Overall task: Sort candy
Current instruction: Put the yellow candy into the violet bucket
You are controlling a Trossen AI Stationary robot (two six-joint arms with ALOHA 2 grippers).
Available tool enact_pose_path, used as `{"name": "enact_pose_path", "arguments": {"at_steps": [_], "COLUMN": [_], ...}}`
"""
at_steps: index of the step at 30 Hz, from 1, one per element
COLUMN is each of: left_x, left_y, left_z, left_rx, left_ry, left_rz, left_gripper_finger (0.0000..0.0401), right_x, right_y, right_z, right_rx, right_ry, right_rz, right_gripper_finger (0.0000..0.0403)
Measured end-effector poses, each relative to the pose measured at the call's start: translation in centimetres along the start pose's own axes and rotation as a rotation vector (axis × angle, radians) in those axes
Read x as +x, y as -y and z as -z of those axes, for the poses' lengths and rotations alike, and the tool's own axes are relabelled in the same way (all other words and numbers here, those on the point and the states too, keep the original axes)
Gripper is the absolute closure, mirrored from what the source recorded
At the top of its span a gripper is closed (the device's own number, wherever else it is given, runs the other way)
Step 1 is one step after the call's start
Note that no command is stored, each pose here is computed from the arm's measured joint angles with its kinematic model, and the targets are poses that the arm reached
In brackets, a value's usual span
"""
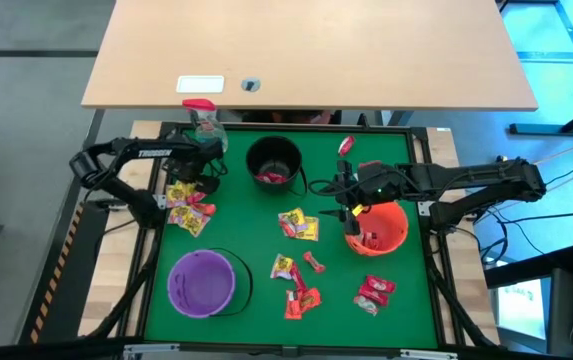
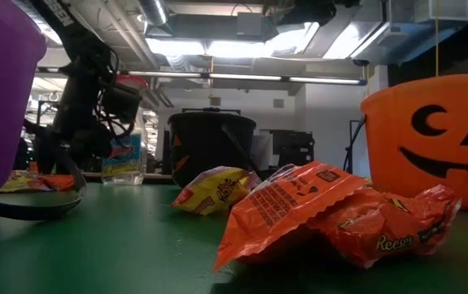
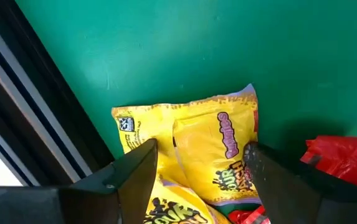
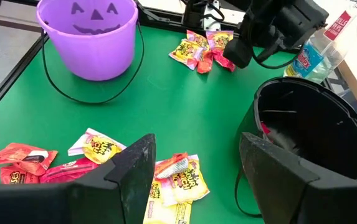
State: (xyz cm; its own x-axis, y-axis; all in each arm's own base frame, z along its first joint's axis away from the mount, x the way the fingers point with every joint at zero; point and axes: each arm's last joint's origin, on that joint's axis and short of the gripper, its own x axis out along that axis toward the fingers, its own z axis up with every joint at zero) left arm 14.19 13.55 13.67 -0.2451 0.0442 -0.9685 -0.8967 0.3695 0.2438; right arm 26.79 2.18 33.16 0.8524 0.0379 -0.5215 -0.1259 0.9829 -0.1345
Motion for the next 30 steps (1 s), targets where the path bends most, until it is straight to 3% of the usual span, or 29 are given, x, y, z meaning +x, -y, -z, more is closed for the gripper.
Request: {"name": "enact_pose_path", "arguments": {"at_steps": [4, 7, 19, 25, 30], "left_x": [0.5, 0.5, -0.9, -3.9, -8.1], "left_y": [0.3, 0.3, 1.4, 2.4, 2.4], "left_z": [-0.2, -0.2, -1.1, -0.9, 1.1], "left_rx": [0.000, 0.008, 0.073, 0.131, 0.159], "left_ry": [-0.033, -0.032, 0.059, 0.140, 0.206], "left_rz": [0.005, 0.009, -0.044, -0.034, -0.047], "left_gripper_finger": [0.0158, 0.0183, 0.0386, 0.0399, 0.0401], "right_x": [0.0, 0.0, 0.0, 0.0, 0.0], "right_y": [0.0, 0.0, 0.0, 0.0, 0.0], "right_z": [0.0, 0.0, 0.0, 0.0, 0.0], "right_rx": [0.000, 0.000, 0.000, 0.000, 0.000], "right_ry": [-0.001, -0.001, 0.000, 0.001, 0.001], "right_rz": [0.000, 0.000, 0.000, -0.001, 0.000], "right_gripper_finger": [0.0171, 0.0171, 0.0171, 0.0171, 0.0171]}}
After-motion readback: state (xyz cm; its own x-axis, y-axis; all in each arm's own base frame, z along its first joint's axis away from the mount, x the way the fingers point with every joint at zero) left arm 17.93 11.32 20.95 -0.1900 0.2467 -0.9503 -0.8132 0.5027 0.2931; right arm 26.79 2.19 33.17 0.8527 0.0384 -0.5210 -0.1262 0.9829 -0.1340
